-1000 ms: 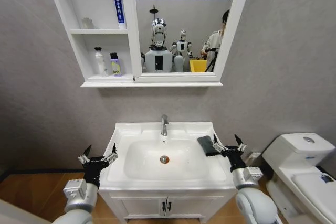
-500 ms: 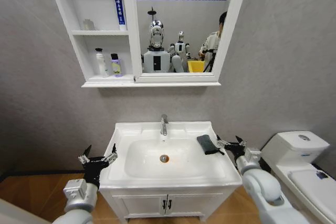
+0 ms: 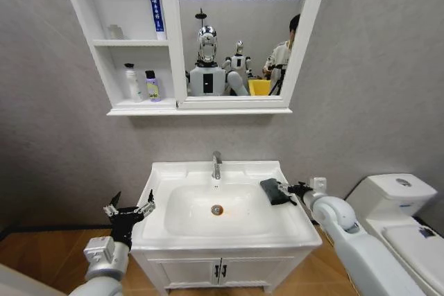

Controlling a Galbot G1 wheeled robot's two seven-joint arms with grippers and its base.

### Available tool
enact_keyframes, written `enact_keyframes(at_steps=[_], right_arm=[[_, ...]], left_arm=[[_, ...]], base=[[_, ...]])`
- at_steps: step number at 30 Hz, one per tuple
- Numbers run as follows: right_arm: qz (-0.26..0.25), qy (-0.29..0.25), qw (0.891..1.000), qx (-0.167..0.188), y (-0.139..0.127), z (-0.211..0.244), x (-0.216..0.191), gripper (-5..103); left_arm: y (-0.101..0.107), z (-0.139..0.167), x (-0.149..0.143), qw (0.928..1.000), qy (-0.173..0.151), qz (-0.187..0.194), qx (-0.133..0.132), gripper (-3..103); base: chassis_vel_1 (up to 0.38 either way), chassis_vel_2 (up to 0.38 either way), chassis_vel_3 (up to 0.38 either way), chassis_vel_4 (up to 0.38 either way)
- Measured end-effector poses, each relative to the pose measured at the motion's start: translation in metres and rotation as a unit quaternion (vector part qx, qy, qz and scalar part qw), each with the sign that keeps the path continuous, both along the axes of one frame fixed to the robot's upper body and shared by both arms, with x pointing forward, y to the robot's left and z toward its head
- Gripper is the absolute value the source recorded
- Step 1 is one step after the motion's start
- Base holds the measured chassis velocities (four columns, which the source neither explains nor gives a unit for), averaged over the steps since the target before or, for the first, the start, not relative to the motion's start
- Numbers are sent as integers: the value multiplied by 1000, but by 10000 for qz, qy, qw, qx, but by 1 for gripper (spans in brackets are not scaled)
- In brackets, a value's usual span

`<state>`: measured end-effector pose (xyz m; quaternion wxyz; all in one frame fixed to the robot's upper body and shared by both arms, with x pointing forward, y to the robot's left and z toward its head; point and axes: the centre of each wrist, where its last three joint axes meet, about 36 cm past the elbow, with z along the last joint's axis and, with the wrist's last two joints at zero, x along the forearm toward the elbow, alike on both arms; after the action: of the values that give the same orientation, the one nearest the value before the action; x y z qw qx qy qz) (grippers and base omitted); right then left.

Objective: Move facial cleanser and shampoo from washbasin to cabinet, then wipe washbasin with towel.

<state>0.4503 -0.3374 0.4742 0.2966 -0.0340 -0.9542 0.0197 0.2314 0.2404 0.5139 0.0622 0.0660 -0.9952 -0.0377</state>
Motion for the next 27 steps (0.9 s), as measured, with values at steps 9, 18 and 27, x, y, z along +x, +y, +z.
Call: enact_keyframes(at_steps=[9, 18, 27], right_arm=[[-105, 311, 9995, 11, 15, -24, 20, 100], [-179, 471, 9987, -100, 17, -40, 25, 100], [-84, 569, 9982, -163, 18, -53, 29, 86]], left_arm=[[0, 0, 0, 10000, -1, 0, 0, 100], [0, 0, 0, 10000, -1, 0, 0, 100], [0, 0, 0, 10000, -1, 0, 0, 100]], base=[[0, 0, 0, 0], [0, 0, 0, 0], [0, 0, 0, 0]])
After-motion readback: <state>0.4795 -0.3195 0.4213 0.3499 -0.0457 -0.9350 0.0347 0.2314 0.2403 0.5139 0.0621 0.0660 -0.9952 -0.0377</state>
